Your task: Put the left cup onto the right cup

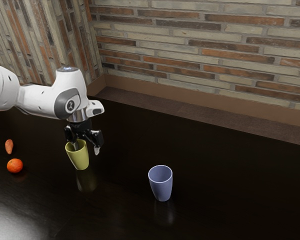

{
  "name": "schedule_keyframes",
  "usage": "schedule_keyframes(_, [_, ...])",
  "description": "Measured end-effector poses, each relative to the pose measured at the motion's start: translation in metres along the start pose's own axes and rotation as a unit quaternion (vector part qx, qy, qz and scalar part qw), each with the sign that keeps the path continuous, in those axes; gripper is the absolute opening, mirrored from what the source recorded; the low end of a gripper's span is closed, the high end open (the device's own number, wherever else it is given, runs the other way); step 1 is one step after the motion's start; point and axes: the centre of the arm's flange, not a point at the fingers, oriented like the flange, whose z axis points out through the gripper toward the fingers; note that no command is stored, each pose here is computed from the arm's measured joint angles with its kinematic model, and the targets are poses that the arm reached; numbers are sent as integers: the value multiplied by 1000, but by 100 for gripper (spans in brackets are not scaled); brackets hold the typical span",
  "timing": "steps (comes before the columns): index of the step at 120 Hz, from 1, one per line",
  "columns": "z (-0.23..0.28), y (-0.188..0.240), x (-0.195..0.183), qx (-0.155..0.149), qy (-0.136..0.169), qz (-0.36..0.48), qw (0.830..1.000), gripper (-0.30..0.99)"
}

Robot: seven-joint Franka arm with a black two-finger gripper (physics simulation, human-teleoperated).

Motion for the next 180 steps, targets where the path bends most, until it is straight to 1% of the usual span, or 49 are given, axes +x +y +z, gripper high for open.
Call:
schedule_keyframes(6, [0, 0, 0, -1, 2, 1, 1000, 59])
schedule_keyframes(26, [-3, 0, 1, -2, 7, 5, 1000, 39])
schedule_keyframes(40, [-5, -1, 2, -3, 10, 7, 1000, 28])
schedule_keyframes(92, [-6, -5, 2, -3, 12, 10, 1000, 3])
schedule_keyframes(115, [-6, -10, 2, -1, 12, 8, 1000, -5])
schedule_keyframes(126, [-15, -13, 1, 2, 19, 8, 1000, -6])
schedule_keyframes(152, [-56, -9, -4, 7, 48, 16, 999, -8])
schedule_keyframes(180, [-104, 22, -19, 8, 69, 43, 997, -9])
